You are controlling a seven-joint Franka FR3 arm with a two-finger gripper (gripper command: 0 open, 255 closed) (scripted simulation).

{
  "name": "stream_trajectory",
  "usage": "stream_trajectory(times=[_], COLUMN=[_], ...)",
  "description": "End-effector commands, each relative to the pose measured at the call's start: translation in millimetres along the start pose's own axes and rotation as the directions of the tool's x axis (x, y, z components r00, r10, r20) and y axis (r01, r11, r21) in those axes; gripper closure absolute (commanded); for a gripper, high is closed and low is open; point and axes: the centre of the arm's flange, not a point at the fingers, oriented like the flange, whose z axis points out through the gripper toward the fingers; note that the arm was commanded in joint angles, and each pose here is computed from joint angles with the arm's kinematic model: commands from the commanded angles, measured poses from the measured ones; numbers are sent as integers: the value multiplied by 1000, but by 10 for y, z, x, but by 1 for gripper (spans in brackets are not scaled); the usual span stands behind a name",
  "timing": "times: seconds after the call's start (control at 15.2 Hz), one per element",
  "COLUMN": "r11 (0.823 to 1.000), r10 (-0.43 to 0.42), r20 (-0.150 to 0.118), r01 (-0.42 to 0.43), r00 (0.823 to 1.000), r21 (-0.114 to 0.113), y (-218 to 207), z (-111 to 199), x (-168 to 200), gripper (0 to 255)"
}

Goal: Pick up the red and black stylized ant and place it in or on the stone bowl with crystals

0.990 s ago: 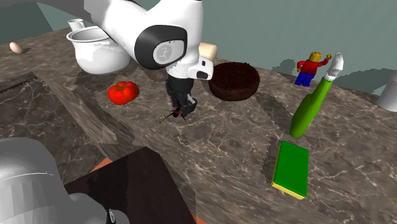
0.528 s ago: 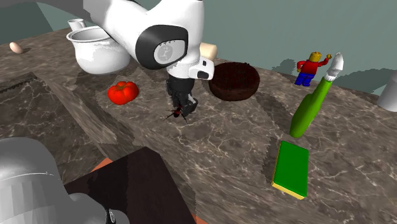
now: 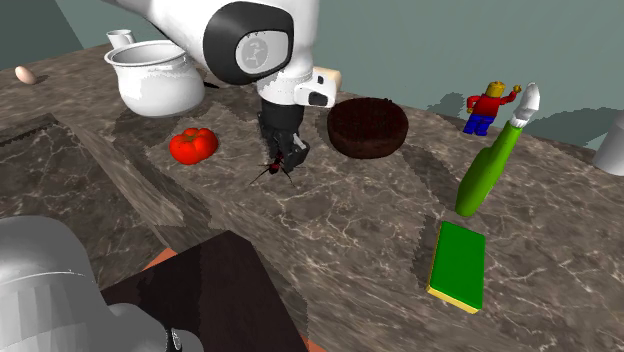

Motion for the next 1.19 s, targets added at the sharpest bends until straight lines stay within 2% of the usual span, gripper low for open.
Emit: stream_trajectory(times=[0.0,1.12], r11=[1000,1000], r10=[0,0], r20=[1,1], r01=[0,0], r00=[1000,1000], r21=[0,0], y=[-18,-151], z=[-105,-992], x=[-4,-34], gripper=[255,255])
